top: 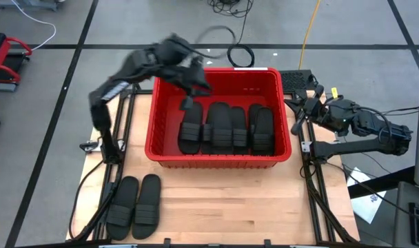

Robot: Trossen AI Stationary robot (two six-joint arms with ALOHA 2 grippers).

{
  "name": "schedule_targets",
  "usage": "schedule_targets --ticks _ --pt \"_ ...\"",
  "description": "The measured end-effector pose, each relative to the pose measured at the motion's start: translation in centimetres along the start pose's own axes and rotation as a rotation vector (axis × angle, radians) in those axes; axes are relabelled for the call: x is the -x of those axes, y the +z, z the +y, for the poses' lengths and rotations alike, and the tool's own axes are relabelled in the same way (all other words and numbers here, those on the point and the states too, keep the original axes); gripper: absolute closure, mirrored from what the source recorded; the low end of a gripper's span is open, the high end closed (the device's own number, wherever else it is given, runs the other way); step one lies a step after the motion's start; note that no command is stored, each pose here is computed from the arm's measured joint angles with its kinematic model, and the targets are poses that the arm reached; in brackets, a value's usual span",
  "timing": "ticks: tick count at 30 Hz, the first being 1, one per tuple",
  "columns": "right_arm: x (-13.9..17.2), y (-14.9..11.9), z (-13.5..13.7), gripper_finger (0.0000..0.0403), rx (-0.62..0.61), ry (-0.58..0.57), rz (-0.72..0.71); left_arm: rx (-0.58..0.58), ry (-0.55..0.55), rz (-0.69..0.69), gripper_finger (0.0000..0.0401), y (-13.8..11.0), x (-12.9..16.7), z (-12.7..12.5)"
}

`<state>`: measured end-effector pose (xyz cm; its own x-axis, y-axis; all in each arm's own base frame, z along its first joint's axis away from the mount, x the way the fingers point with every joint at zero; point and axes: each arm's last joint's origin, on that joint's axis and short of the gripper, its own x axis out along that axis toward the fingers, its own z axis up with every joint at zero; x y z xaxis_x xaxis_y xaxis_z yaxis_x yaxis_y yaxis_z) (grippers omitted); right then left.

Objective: Pick and place slides into bin
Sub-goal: Put the black slide into the red bin

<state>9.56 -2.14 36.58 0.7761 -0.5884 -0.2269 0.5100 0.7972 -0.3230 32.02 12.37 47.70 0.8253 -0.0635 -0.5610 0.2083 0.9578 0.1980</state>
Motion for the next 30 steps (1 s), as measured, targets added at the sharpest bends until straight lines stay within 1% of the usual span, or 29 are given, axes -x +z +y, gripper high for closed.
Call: schedule_targets --ticks 2,3,4,6,8,12,14,15,16,18,21,23,27,30 --pt "-0.1 0.0 0.1 0.0403 0.007 0.002 0.005 0.013 -0.015 -0.066 0.0373 0.6 2.2 -0.7" --pt "-0.2 0.0 0.1 0.0403 0.003 0.002 0.007 0.027 -0.036 -0.087 0.0386 0.7 3.0 -1.1" --pt "-0.3 0.0 0.2 0.0403 -0.004 0.003 0.01 0.044 -0.058 -0.097 0.039 0.8 3.7 -1.5" --pt "-0.5 0.1 0.3 0.0403 -0.015 0.003 0.013 0.065 -0.09 -0.058 0.0394 0.5 4.3 -2.5" --pt "-0.8 0.2 0.5 0.0403 -0.031 0.003 0.013 0.077 -0.131 0.05 0.0399 -0.5 3.6 -3.5" --pt "-1.5 0.7 0.8 0.0403 -0.063 -0.004 -0.007 0.126 -0.196 0.414 0.04 -4.5 1.9 -5.3" --pt "-1.9 1.0 0.9 0.0403 -0.064 -0.018 -0.015 0.153 -0.223 0.471 0.0401 -6.5 1.4 -5.8" --pt "-2.2 1.1 0.9 0.0403 -0.068 -0.026 -0.019 0.17 -0.236 0.457 0.0401 -7.4 1.4 -6.1" --pt "-2.5 1.3 0.9 0.0403 -0.074 -0.037 -0.022 0.18 -0.252 0.412 0.0401 -8.2 1.3 -6.4" --pt "-3.1 1.5 0.9 0.0403 -0.083 -0.057 -0.023 0.186 -0.247 0.289 0.0401 -9.5 1.6 -7.1" --pt "-4.0 1.8 0.9 0.0403 -0.116 -0.083 -0.035 0.207 -0.168 0.144 0.0401 -12.0 2.7 -8.2" --pt "-4.5 2.0 0.8 0.0403 -0.154 -0.074 -0.052 0.245 -0.099 0.022 0.0401 -13.3 3.4 -8.7" --pt "-5.6 2.3 0.7 0.0403 -0.227 -0.027 -0.072 0.29 -0.002 -0.26 0.0401 -15.4 4.6 -9.9" --pt "-6.5 2.1 0.6 0.0403 -0.29 0.014 -0.059 0.344 0.053 -0.424 0.0401 -17.0 4.9 -10.6"
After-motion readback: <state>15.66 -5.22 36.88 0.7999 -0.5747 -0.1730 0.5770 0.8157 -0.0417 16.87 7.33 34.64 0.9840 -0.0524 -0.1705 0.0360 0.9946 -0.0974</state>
